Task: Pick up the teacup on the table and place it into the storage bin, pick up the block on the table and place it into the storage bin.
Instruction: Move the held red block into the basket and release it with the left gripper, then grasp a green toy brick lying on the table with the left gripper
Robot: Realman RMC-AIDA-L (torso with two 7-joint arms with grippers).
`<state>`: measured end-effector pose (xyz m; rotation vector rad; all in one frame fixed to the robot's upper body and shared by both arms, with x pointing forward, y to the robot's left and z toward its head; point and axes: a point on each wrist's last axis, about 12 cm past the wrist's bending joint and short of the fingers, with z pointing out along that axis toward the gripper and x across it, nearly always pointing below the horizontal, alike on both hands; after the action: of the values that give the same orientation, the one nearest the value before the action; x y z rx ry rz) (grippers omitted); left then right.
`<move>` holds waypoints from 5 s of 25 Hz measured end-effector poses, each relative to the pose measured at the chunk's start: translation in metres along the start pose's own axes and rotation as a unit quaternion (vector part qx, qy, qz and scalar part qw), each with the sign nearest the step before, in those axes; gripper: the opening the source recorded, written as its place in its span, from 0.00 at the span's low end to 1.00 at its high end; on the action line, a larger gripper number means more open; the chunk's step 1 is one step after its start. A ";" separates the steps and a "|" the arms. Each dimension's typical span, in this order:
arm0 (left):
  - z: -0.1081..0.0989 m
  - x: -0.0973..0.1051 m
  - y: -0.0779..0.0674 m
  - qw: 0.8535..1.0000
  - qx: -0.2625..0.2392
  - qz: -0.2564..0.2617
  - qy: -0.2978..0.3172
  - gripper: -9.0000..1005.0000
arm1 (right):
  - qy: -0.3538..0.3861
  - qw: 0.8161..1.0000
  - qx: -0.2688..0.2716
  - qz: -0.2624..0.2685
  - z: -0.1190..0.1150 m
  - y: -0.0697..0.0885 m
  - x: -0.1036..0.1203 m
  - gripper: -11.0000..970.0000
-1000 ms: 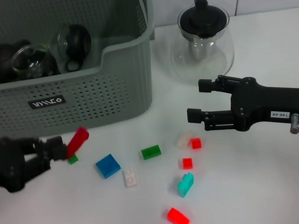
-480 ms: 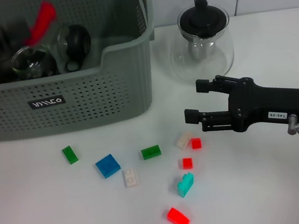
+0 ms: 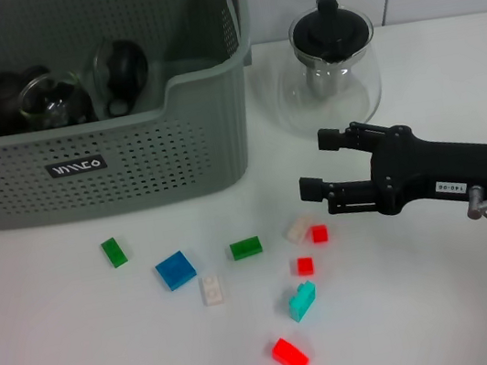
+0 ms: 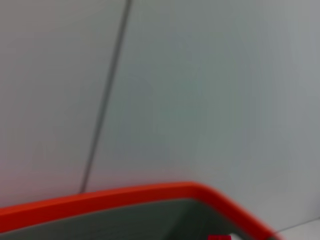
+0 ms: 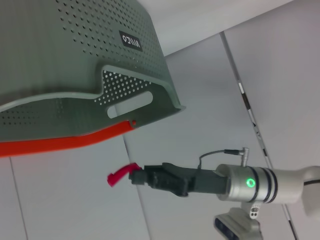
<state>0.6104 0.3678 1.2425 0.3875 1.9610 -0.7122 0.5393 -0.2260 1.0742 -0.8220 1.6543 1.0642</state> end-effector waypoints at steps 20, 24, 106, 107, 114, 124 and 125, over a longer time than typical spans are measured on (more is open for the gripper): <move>0.060 0.011 -0.014 0.975 -0.151 0.110 0.124 0.28 | -0.003 1.000 0.002 -0.003 0.001 -0.002 -0.003 0.97; 0.055 0.008 -0.016 0.978 -0.150 0.104 0.103 0.33 | -0.005 1.000 0.004 -0.003 0.000 -0.003 -0.004 0.97; 0.045 0.252 -0.024 0.975 -0.011 0.203 0.087 0.60 | 0.000 1.000 0.010 0.023 -0.007 -0.001 0.007 0.97; 0.045 0.252 -0.024 0.975 -0.009 0.203 0.087 0.60 | 0.000 1.000 0.010 0.023 -0.007 -0.001 0.007 0.97; 0.044 0.253 -0.025 0.975 -0.003 0.204 0.089 0.59 | 0.001 1.000 0.009 0.023 -0.007 -0.001 0.007 0.97; 0.040 0.255 -0.026 0.975 0.000 0.202 0.089 0.59 | 0.000 1.000 0.010 0.025 -0.007 -0.001 0.007 0.97; 0.040 0.255 -0.026 0.975 0.002 0.202 0.089 0.59 | 0.000 1.000 0.010 0.025 -0.007 -0.001 0.007 0.97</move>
<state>0.5034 0.3149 1.0122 0.8485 1.9596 -0.4298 0.5356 -0.2335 1.0688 -0.7720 1.6907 1.0803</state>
